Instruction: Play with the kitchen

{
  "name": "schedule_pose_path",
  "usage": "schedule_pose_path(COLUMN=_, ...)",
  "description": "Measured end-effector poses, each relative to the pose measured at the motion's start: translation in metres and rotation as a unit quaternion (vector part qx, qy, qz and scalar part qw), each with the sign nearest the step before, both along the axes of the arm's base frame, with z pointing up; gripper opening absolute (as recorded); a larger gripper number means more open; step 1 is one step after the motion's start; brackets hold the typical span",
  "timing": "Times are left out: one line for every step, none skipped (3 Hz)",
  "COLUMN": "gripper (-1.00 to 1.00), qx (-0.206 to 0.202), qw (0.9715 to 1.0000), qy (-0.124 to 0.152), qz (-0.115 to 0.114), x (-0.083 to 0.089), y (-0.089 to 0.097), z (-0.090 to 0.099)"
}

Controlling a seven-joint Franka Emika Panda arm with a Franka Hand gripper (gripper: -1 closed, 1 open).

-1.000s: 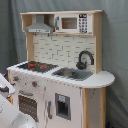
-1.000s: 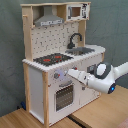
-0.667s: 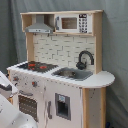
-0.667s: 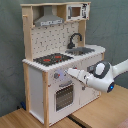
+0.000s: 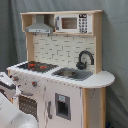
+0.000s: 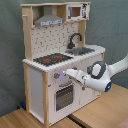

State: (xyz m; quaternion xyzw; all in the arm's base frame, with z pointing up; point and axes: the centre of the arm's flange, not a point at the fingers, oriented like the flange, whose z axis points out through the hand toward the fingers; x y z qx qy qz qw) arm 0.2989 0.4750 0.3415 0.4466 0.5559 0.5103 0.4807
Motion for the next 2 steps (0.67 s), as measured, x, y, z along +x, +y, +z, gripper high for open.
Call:
schedule_pose_path(gripper=1.0, qx=0.008, qw=1.0, qy=0.004, qz=0.002, x=0.01, y=0.011, z=-0.002)
schedule_pose_path(gripper=1.0, qx=0.012, qw=0.9999, qy=0.009, qz=0.003, x=0.02, y=0.02, z=-0.005)
